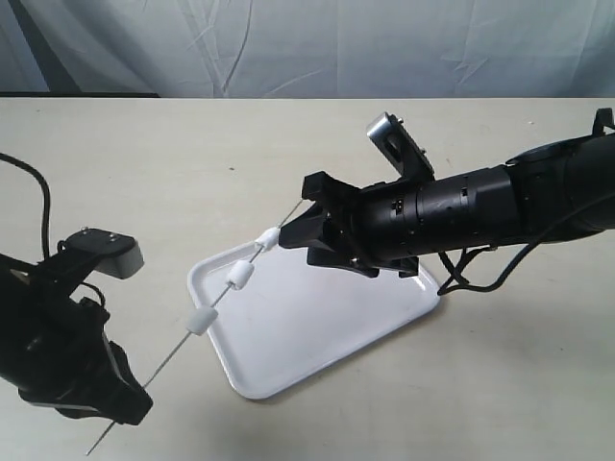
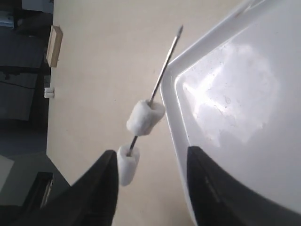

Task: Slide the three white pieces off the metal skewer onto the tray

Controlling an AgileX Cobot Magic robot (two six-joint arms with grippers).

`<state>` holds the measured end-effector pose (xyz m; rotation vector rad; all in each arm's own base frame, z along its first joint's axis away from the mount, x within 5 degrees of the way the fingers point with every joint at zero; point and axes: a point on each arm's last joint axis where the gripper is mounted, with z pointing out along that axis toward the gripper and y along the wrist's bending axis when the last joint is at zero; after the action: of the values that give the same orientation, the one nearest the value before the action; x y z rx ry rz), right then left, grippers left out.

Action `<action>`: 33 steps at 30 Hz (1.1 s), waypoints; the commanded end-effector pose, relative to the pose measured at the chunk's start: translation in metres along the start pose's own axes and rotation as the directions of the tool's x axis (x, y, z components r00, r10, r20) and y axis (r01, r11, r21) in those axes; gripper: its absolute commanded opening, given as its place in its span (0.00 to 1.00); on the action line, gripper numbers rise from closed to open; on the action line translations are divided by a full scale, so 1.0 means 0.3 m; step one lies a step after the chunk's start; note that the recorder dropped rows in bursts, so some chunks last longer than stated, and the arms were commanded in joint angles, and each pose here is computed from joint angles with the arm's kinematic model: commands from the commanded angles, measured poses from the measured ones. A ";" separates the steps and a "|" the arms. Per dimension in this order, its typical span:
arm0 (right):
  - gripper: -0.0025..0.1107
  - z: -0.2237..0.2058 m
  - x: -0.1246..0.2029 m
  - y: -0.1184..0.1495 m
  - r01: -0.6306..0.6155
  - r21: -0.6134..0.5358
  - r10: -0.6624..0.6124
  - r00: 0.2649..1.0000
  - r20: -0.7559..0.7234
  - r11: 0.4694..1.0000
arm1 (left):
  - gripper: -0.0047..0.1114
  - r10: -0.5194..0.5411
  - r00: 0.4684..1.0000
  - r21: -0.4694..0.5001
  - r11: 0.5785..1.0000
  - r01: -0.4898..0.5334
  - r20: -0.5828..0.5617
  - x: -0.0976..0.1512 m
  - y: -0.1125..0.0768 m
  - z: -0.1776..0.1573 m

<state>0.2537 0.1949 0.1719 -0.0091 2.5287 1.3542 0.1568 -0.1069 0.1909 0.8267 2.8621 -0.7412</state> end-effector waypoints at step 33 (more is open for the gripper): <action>0.42 -0.003 -0.015 0.041 0.040 -0.065 -0.040 0.999 -0.003 0.997 | 0.04 0.024 0.998 0.159 0.987 -0.032 0.056 0.018 -0.065 -0.019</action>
<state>0.2559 0.1997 0.1798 -0.0558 2.4916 1.4195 0.1457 -0.1146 0.2022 0.8445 2.7716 -0.9526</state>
